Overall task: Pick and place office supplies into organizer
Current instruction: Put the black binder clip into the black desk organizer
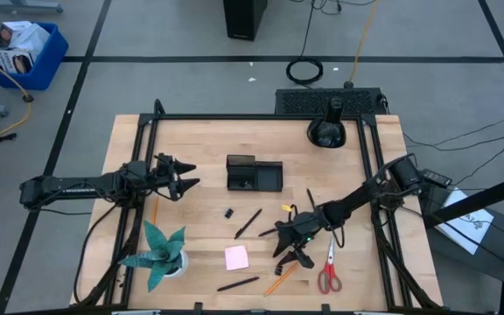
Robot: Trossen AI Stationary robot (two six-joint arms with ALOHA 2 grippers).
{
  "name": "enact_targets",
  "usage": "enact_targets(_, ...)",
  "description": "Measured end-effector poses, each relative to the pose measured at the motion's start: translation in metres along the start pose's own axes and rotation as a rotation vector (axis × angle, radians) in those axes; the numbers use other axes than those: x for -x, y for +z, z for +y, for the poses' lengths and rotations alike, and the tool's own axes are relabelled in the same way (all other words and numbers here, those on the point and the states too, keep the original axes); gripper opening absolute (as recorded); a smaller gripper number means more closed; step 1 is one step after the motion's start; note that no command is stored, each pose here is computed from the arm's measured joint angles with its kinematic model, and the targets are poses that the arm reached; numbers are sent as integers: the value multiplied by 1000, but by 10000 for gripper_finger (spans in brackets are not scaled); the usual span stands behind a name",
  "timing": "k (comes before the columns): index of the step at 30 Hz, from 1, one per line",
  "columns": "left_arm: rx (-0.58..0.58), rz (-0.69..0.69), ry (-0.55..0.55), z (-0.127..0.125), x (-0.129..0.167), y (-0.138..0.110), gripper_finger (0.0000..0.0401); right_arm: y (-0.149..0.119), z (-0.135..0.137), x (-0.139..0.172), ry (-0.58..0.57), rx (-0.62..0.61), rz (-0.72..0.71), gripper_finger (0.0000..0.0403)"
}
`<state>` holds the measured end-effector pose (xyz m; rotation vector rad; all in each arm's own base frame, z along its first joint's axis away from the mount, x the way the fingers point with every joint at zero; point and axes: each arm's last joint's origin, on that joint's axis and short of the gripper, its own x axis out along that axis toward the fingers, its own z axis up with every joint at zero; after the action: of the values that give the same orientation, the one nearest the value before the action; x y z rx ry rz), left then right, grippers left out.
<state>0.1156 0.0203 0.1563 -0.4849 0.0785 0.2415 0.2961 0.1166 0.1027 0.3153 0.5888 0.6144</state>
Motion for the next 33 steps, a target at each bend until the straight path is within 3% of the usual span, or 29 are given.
enact_targets(11,2,9,4,0,0,-1,351,-4,7,-18,33,19,7,145)
enact_targets(33,15,7,4,0,0,-1,351,-9,13,-22,-24,22,-3,130)
